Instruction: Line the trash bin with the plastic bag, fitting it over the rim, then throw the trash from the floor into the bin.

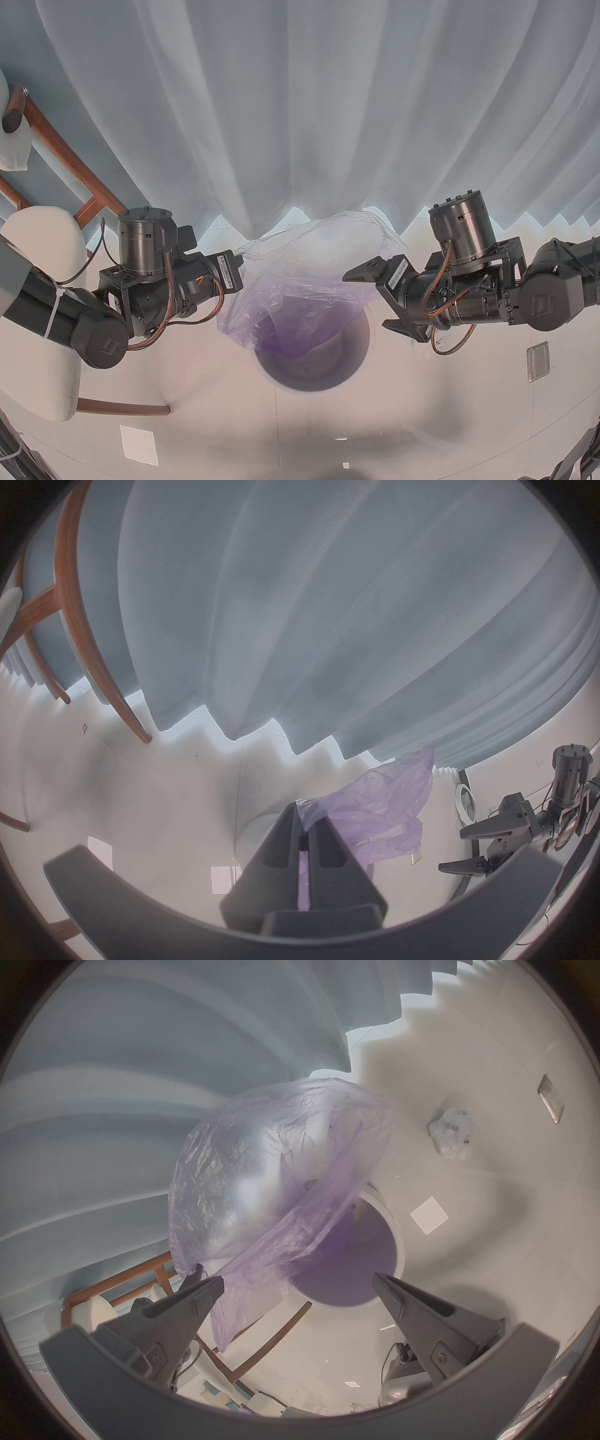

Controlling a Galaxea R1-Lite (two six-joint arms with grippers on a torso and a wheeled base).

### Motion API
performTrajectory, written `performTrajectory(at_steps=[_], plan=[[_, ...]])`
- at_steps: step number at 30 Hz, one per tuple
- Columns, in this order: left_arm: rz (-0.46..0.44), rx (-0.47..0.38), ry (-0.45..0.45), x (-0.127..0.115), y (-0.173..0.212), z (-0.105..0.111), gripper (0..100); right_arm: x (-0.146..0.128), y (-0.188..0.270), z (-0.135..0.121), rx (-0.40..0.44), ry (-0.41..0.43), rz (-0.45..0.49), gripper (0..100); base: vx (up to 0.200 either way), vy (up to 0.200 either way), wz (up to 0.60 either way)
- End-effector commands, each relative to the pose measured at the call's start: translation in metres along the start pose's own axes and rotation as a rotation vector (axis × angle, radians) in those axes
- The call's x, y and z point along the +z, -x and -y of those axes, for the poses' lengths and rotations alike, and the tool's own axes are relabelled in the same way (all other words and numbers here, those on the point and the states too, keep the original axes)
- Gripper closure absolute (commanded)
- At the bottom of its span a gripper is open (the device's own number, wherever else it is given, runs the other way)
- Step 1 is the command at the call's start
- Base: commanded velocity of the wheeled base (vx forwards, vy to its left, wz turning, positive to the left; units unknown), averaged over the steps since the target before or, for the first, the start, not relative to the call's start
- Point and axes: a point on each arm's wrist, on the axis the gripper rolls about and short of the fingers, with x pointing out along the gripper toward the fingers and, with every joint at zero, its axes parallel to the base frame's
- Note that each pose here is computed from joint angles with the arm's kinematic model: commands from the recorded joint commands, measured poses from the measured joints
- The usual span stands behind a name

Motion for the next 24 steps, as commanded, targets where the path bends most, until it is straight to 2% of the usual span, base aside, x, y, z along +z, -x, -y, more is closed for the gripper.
performTrajectory(at_steps=[1,7,24], plan=[[-0.004,0.003,0.006,-0.001,0.0,-0.001,100,-0.002,-0.023,0.004,-0.013,-0.002,-0.001,0,0.0,0.0,0.0],[-0.004,0.005,0.017,-0.002,0.002,-0.001,100,0.004,-0.042,-0.002,0.017,-0.008,0.029,0,0.0,0.0,0.0],[-0.011,0.009,0.017,-0.004,-0.002,-0.002,100,0.008,-0.08,-0.006,-0.007,-0.017,0.059,0,0.0,0.0,0.0]])
